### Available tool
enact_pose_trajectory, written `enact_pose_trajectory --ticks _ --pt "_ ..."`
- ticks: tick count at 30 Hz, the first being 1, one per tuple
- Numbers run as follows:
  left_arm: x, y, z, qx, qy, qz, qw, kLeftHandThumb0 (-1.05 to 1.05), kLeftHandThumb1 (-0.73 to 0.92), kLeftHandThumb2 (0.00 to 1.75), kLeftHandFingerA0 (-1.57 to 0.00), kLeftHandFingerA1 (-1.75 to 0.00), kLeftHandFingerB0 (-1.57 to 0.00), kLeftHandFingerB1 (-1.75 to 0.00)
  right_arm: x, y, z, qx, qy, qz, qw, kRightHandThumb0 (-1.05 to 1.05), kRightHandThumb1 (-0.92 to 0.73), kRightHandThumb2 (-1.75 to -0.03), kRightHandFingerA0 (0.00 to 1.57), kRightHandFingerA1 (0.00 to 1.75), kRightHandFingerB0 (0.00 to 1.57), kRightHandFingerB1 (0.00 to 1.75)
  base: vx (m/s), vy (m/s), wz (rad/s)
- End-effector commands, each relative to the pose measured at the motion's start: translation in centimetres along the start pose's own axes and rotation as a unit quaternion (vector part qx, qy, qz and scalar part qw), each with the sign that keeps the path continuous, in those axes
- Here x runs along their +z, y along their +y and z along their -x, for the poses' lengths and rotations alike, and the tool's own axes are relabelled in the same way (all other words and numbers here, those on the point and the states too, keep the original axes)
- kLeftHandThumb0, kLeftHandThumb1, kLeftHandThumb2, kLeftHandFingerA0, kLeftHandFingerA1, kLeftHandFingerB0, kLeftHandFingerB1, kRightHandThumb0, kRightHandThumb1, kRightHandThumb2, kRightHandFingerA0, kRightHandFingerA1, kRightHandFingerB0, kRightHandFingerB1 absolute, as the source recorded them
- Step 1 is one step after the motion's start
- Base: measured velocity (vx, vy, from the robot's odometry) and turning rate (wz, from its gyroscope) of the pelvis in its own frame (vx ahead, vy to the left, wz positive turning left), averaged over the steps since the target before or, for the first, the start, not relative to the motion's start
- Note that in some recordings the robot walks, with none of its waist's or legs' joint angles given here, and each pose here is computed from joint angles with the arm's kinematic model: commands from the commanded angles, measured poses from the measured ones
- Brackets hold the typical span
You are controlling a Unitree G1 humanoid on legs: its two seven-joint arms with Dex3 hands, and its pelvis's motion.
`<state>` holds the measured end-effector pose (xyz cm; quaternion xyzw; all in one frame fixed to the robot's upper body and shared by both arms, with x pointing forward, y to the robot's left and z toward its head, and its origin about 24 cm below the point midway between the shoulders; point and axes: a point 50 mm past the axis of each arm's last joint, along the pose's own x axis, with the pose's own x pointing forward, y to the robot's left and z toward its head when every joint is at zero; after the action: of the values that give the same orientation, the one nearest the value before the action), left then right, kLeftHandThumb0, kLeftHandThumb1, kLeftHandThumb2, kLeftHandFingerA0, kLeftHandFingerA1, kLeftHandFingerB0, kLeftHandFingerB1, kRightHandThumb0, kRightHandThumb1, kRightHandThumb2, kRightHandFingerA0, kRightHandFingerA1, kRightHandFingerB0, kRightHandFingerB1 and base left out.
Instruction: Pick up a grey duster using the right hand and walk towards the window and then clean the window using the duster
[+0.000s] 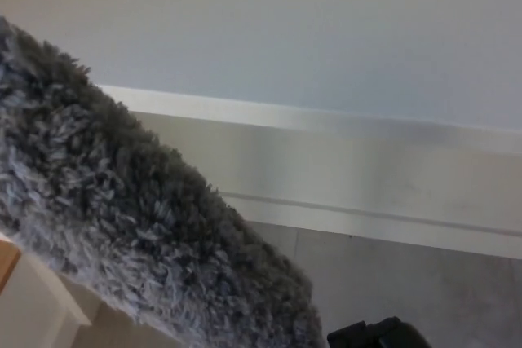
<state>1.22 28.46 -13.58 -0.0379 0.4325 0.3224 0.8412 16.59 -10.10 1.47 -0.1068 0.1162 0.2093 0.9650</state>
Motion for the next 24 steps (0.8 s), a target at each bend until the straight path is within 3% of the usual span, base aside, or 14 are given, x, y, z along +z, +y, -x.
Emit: enact_pose_trajectory --ticks 1,2,7,8,14,16,24 --pt "0.2 0.3 -0.1 0.011 -0.006 -0.010 1.000 -0.04 0.68 0.84 -0.92 -1.11 -0.78 -0.88 0.3 0.4 -0.2 0.000 -0.027 -0.020 0.999 0.35 0.26 -1.61 1.55 1.28 1.46 1.21 0.01 0.182 0.34" --pt "0.3 0.3 0.0 0.009 -0.009 -0.012 1.000 -0.02 0.67 0.85 -0.89 -1.12 -0.77 -0.88 0.3 0.5 -0.2 0.002 -0.027 -0.023 0.999 0.22 0.21 -1.52 1.52 1.31 1.44 1.24 0.03 0.207 0.35" --pt "0.4 0.2 0.0 0.008 -0.011 -0.013 1.000 -0.02 0.67 0.85 -0.89 -1.12 -0.77 -0.88 0.3 0.5 -0.3 0.003 -0.029 -0.025 0.999 0.22 0.21 -1.52 1.52 1.31 1.44 1.24 0.06 0.286 0.46" --pt "0.7 0.3 -0.2 0.010 -0.014 -0.008 1.000 -0.04 0.69 0.86 -0.92 -1.13 -0.77 -0.89 0.6 0.5 -0.5 0.005 -0.032 -0.006 0.999 0.09 -0.12 -1.08 1.46 1.34 1.44 1.31 0.03 0.107 0.43" --pt "1.1 0.3 -0.4 0.011 -0.020 -0.004 1.000 -0.03 0.69 0.85 -0.89 -1.14 -0.78 -0.91 1.0 0.4 -0.6 0.009 -0.037 0.020 0.999 0.13 -0.05 -1.04 1.46 1.34 1.45 1.32 0.02 0.014 0.57" --pt "1.2 0.2 -0.6 0.009 -0.020 -0.004 1.000 0.03 0.64 0.94 -0.90 -1.14 -0.79 -0.93 1.0 -0.2 -0.5 0.011 -0.037 0.026 0.999 0.14 -0.08 -1.05 1.48 1.34 1.46 1.31 0.03 -0.103 0.68" --pt "1.8 -0.2 -0.9 0.003 -0.027 -0.012 1.000 -0.03 0.65 0.89 -0.95 -1.15 -0.81 -0.89 1.1 -0.5 -0.4 0.011 -0.035 0.037 0.999 0.11 -0.08 -1.06 1.47 1.34 1.46 1.31 0.06 -0.099 0.64"
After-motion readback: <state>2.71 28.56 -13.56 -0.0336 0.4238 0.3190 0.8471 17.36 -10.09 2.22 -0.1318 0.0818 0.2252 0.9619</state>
